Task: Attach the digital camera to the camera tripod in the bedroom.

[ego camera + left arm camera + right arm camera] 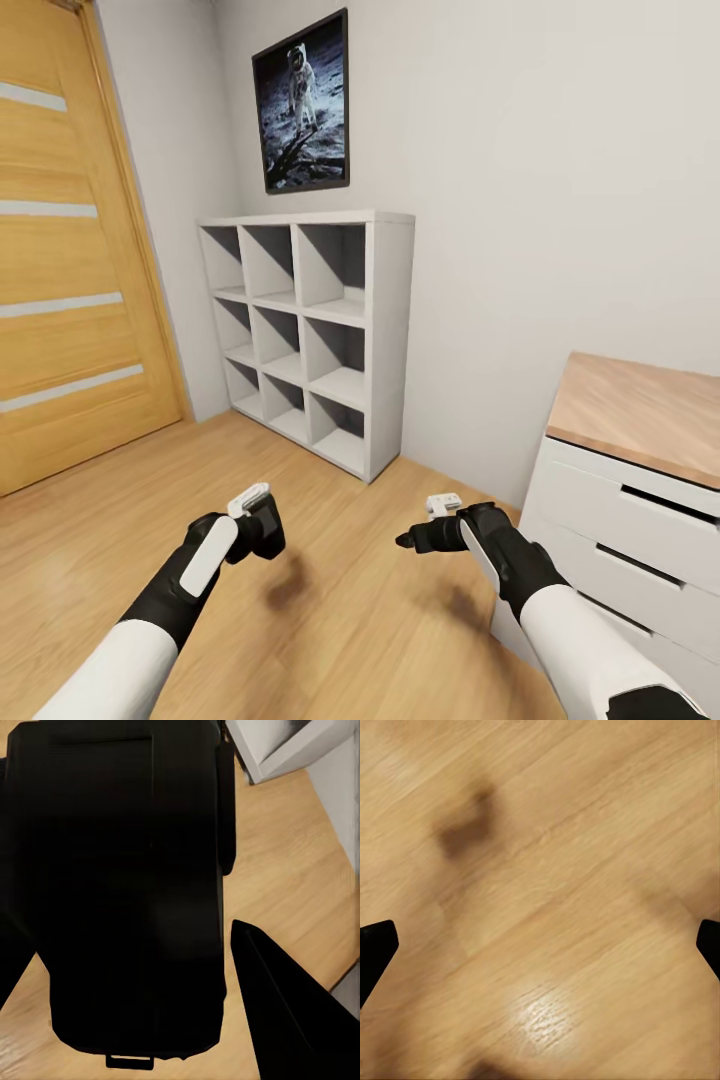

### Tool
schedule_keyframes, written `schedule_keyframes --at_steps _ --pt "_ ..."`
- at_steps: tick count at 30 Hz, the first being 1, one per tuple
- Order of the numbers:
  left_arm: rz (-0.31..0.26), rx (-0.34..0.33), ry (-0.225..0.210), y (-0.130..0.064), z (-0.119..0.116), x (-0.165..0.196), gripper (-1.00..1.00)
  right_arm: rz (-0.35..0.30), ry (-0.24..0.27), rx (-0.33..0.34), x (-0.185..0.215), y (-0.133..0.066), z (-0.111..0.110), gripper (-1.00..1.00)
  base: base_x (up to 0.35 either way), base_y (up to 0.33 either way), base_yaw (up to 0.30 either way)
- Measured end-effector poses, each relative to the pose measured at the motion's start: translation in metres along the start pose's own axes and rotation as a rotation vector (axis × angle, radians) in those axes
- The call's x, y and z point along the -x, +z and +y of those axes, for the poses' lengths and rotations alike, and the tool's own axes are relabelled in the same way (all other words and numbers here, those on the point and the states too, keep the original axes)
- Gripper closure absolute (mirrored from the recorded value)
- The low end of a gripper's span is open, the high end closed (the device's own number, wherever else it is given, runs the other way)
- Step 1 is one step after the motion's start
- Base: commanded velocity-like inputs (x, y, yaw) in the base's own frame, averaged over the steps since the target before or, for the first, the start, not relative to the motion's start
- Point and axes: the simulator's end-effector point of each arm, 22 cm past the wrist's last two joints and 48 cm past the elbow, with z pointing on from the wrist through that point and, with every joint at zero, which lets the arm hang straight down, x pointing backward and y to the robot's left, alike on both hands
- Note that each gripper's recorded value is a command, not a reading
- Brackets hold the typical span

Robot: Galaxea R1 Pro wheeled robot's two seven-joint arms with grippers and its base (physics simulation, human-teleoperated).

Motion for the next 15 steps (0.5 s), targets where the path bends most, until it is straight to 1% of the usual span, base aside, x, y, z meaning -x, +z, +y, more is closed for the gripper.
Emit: schedule_keyframes --at_steps 11,15 --pt "-0.001 -0.008 -0.003 -0.014 -0.017 0.016 1.00 0.001 0.001 -0.001 0.019 -0.016 0.003 -1.00 0.000 0.000 0.000" --pt "0.007 -0.026 -0.005 -0.018 -0.033 0.016 1.00 0.004 0.002 0.000 0.025 -0.022 0.002 -1.00 0.000 0.000 0.000"
